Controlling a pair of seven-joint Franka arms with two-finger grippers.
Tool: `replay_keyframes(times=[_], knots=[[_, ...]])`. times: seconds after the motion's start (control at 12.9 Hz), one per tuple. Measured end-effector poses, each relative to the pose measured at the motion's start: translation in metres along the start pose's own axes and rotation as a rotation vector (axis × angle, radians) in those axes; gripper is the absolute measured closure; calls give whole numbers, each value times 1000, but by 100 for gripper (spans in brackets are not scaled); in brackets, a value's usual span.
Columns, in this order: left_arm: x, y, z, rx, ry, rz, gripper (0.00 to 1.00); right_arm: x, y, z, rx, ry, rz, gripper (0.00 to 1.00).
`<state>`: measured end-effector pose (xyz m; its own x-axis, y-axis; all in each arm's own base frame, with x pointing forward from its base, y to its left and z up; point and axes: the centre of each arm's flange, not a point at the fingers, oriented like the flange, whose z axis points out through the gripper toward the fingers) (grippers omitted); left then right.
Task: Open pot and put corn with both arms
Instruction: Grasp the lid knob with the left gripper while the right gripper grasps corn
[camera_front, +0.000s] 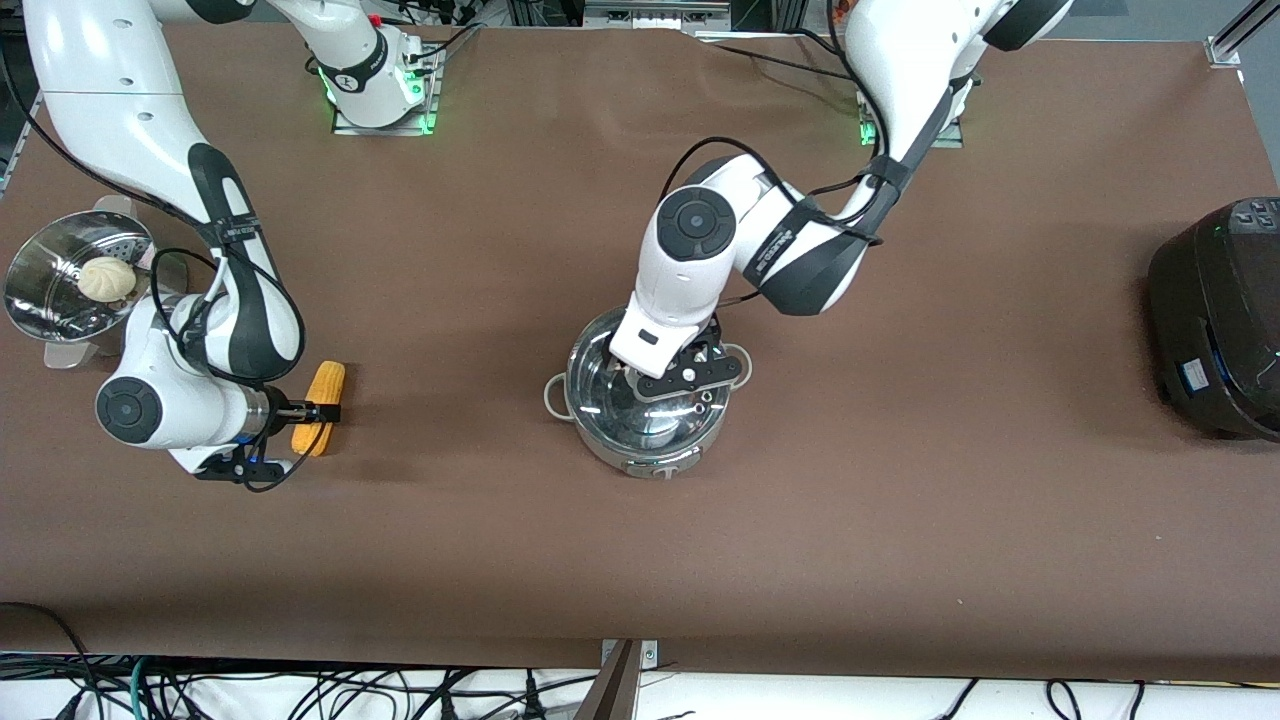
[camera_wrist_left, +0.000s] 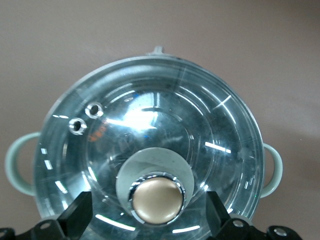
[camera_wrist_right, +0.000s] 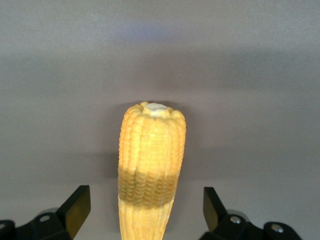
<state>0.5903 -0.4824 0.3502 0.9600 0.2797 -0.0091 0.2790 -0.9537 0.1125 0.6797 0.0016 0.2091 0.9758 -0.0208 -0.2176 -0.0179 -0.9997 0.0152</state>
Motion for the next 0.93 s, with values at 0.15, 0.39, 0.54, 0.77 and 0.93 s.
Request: replay_keyframes(times=[0.15, 0.39, 0.54, 0.77, 0.93], knots=[[-3, 2, 10, 1, -4, -1, 0, 0, 0, 6, 0, -7, 0, 0], [-7, 5, 14, 5, -8, 5, 0, 2, -2, 15, 1, -10, -1, 0], [-7, 5, 14, 5, -7, 4, 4, 3, -2, 20, 1, -10, -1, 0], [-5, 4, 14, 8, -5, 1, 20, 3, -2, 21, 2, -8, 0, 13], [-3, 3, 13, 10, -2, -2, 27, 3, -2, 21, 2, -8, -1, 37]])
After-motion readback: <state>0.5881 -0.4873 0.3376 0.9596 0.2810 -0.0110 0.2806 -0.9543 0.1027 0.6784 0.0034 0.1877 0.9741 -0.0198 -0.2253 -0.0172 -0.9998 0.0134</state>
